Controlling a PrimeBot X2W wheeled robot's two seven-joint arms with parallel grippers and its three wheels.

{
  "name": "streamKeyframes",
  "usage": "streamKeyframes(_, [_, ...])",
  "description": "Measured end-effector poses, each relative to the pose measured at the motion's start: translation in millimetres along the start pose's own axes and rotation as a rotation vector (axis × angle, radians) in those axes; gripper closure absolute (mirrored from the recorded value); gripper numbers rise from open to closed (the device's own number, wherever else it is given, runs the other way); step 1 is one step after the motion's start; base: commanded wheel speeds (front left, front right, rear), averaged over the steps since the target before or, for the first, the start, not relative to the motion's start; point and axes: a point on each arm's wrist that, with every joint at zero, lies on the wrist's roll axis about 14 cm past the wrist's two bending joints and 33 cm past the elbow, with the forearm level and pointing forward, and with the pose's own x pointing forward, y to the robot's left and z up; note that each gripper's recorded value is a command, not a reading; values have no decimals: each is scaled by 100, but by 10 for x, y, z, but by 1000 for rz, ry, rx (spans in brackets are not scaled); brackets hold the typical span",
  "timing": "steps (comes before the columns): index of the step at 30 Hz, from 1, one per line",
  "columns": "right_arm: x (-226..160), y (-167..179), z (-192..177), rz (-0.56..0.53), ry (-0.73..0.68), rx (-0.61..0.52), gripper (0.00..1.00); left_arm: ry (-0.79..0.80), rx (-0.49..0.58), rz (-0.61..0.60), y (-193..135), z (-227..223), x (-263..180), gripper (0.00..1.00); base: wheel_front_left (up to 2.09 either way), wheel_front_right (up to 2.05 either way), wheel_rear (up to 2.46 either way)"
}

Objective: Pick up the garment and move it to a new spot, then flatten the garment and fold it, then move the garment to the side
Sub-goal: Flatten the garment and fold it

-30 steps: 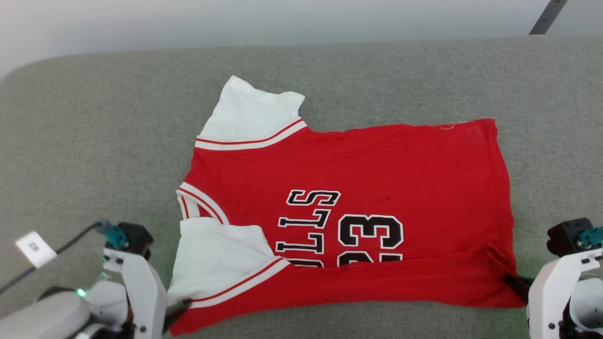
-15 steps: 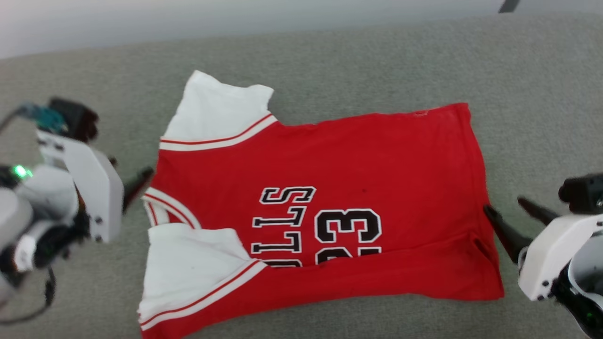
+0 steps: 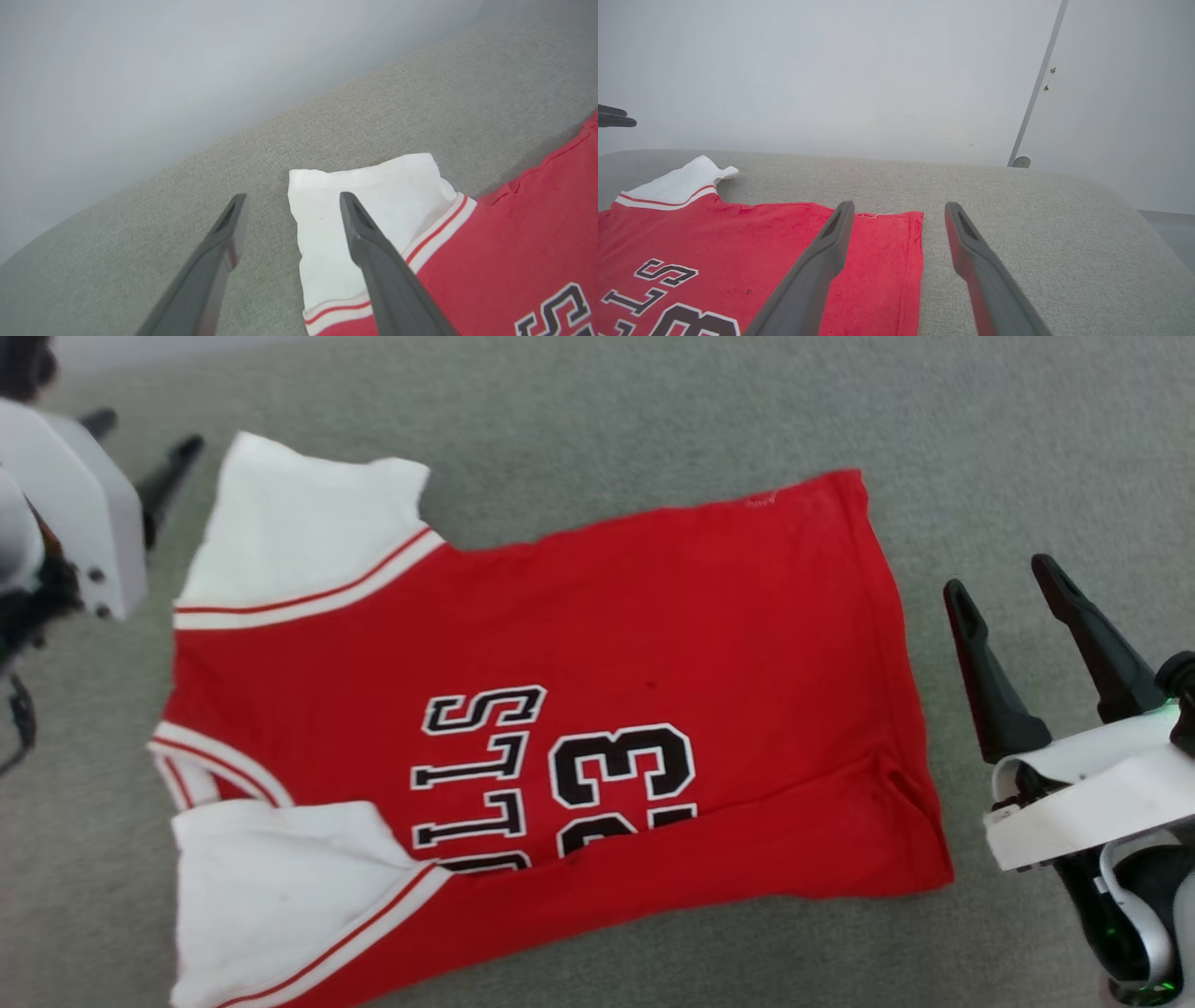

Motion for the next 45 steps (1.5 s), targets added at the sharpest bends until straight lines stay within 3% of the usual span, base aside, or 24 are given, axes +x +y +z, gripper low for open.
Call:
streamKeyframes(12, [-21, -106, -474, -64, 95, 48, 0, 237, -35, -67, -49, -363, 769, 0, 0, 0, 0])
streamKeyframes(19, [-27, -186, -616, -84, 139, 76, 0, 457, -76, -67, -58, -762, 961, 2, 0, 0, 0])
streamKeyframes(20, [-21, -195, -625, -85, 145, 79, 0, 475, -89, -65, -57, -779, 973, 51, 0, 0, 0])
streamKeyframes(21, [-17, -196, -641, -83, 156, 83, 0, 491, -97, -67, -66, -802, 983, 83, 0, 0, 0])
streamKeyframes(22, [-4, -190, -646, -76, 165, 86, 0, 496, -104, -70, -74, -804, 993, 100, 0, 0, 0])
streamKeyframes(35, [715, -215, -395, 45, 296, 14, 0, 484, -110, -95, -152, -784, 997, 100, 0, 0, 0])
streamKeyframes(45, [1130, -232, -857, 105, 596, -11, 0, 461, -111, -99, -126, -782, 990, 100, 0, 0, 0])
